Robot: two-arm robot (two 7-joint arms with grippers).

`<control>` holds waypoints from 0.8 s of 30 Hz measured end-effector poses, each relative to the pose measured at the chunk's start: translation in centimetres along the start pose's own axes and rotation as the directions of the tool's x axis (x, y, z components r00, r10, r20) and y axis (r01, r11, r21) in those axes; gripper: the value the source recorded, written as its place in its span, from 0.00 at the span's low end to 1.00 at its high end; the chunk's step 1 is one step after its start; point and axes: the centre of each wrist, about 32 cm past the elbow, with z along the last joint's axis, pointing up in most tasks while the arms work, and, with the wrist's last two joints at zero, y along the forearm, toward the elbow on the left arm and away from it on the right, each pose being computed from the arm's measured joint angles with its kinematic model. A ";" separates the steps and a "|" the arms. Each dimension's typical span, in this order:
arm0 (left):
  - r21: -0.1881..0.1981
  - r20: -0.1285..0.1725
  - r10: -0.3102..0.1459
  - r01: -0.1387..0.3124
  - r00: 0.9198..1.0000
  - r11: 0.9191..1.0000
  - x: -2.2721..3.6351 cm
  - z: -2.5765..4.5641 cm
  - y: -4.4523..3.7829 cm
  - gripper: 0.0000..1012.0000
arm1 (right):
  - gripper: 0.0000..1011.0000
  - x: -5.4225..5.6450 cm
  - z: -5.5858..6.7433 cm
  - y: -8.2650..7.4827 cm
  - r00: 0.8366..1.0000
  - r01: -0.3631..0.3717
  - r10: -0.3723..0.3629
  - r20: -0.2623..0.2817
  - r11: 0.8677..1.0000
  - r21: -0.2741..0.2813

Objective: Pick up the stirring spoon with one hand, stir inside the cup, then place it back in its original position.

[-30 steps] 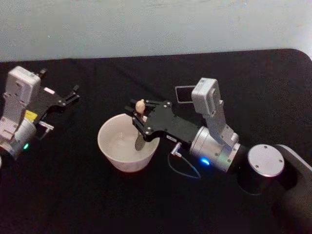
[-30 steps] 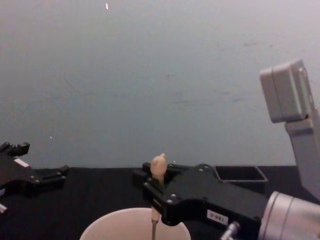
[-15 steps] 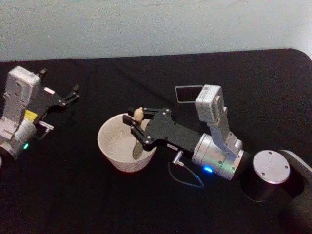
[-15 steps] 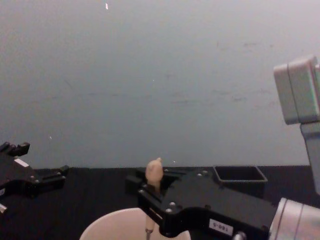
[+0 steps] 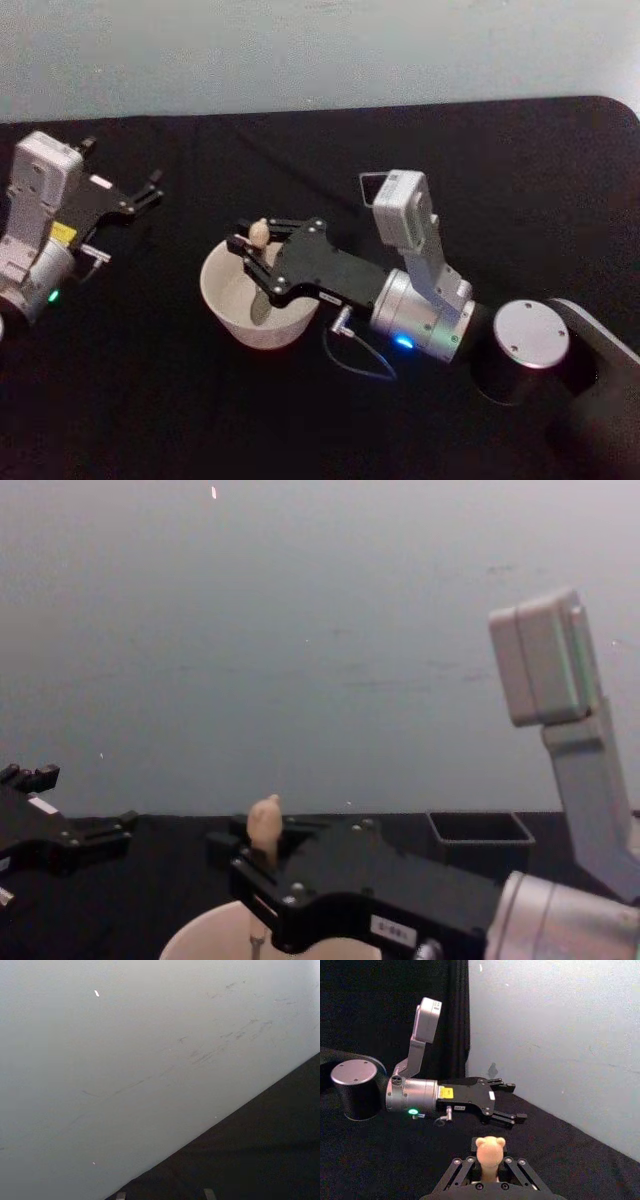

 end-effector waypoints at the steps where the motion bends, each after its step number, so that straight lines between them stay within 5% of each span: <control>1: 0.000 0.000 0.000 0.000 1.000 1.000 0.00 0.00 0.00 0.99 | 0.16 0.1 0.0 0.2 1.000 0.001 -0.001 0.001 1.000 0.001; 24: 0.000 0.000 0.000 0.000 1.000 1.000 0.00 0.00 0.00 0.99 | 0.16 2.1 -0.1 1.7 0.996 0.087 -0.087 0.033 0.996 0.009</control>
